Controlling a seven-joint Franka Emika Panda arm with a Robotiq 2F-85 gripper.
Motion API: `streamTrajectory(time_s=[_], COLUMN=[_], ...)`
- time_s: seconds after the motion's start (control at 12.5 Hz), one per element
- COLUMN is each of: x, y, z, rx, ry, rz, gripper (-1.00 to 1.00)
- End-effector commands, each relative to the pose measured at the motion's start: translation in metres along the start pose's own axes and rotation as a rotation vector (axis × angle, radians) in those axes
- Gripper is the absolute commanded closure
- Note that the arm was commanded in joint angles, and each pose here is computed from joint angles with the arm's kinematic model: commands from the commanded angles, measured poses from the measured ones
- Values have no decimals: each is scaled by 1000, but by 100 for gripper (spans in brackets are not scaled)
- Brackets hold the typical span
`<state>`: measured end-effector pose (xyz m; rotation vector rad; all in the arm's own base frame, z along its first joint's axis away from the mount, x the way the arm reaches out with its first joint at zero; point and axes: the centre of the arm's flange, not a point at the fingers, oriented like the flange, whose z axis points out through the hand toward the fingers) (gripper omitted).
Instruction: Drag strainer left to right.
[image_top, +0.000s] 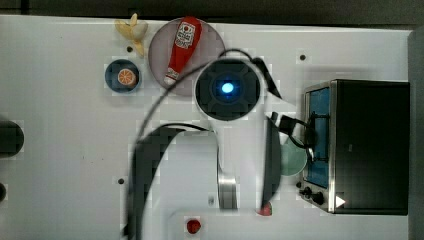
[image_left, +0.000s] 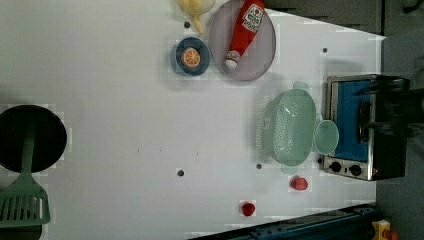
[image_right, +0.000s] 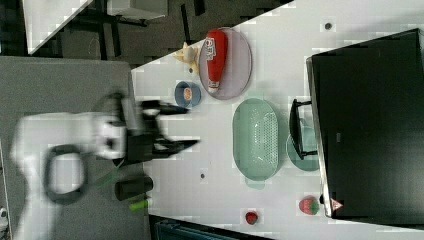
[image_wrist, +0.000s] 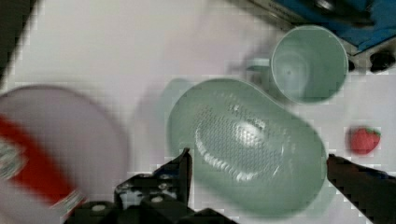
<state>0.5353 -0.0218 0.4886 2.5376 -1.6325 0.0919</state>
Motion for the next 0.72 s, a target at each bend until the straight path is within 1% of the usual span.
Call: streamTrajectory(time_s=[0.08,0.16,0.24,0.32,0.48,0.72], x=[9,10,11,10,7,9], y=[22,25,28,32,38,40], z=[-52,-74,-94,-107,-112,-111], rx=[3,26,51,59,44,43], ry=[-109,-100,-76,-68,-77,-79], rz=[-118,-166,-196,-209,-208,-203], gripper=[-100,-100,-100,-100,-100,-100])
